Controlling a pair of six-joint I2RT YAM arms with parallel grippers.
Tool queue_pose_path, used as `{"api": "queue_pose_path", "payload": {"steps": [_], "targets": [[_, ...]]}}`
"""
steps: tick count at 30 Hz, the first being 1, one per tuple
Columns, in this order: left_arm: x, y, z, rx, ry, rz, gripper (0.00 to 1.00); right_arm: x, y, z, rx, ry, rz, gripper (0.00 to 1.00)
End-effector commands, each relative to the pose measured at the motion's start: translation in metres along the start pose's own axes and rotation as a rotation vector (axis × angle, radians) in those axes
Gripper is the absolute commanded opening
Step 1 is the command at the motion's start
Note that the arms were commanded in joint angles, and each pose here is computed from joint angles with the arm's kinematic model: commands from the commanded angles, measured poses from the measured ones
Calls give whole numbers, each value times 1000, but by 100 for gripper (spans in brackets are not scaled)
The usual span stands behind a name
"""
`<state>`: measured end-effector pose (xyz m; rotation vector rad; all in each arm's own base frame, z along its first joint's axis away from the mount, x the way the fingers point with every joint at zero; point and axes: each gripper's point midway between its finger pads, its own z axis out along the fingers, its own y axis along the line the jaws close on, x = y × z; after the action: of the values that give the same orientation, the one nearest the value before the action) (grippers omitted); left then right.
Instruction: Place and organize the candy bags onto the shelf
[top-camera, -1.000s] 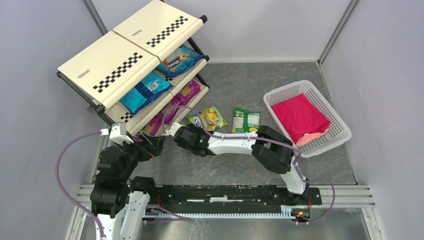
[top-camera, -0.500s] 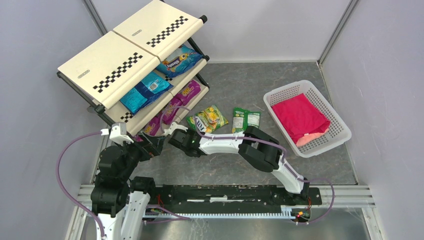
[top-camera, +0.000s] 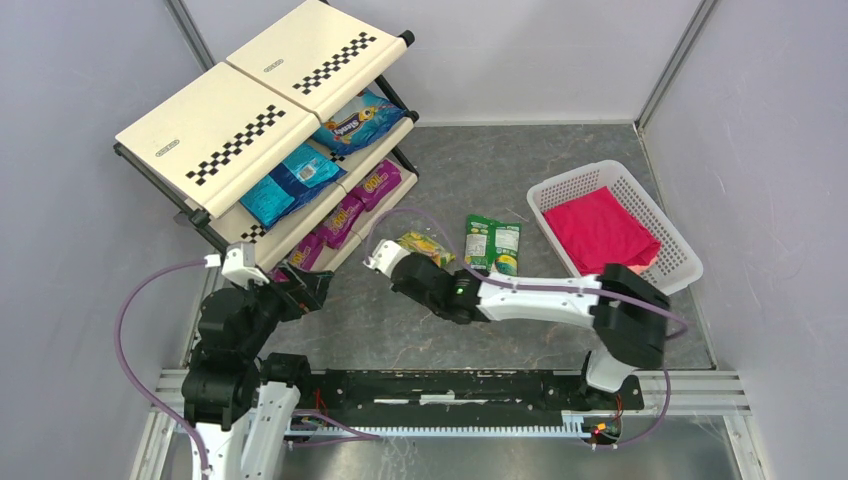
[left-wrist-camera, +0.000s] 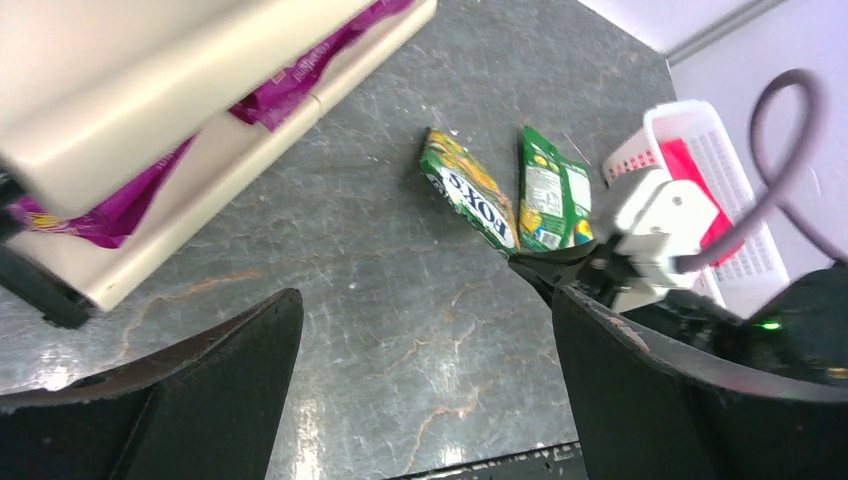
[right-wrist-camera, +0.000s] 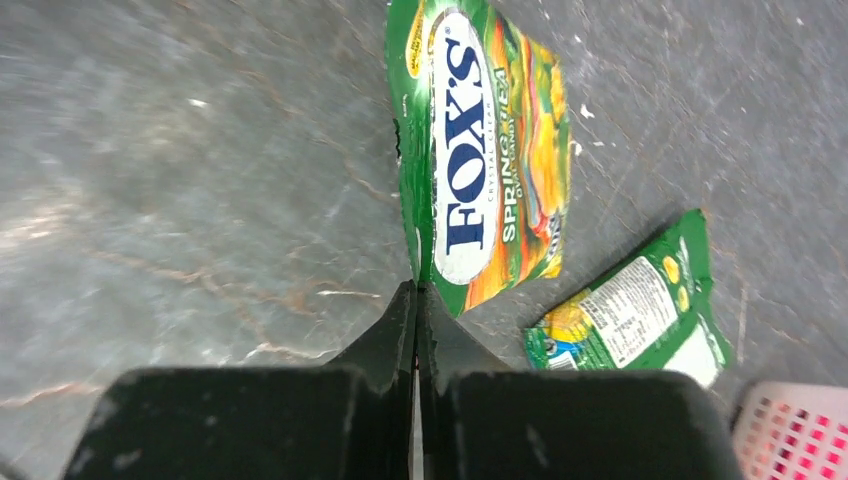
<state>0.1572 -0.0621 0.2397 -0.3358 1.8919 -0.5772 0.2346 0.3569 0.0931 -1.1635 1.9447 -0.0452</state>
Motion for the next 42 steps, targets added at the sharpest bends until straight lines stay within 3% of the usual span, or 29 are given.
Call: {"api": "queue_pose_path", "payload": {"steps": [1, 9, 17, 22, 31, 42], "targets": [[-2, -27, 5, 118, 47, -41, 100, -37, 26, -32, -224, -199, 135, 0], [37, -60, 12, 304, 332, -166, 99, -61, 61, -64, -488, -346, 239, 0], [83, -57, 9, 343, 529, -298, 89, -67, 71, -74, -565, -386, 255, 0], [92, -42, 15, 231, 534, -378, 82, -63, 78, -75, -599, -395, 263, 0], [113, -3, 33, 10, 586, -381, 72, -67, 81, -81, -609, -443, 280, 0], [119, 20, 47, -95, 582, -346, 69, -83, 90, -103, -651, -551, 239, 0]]}}
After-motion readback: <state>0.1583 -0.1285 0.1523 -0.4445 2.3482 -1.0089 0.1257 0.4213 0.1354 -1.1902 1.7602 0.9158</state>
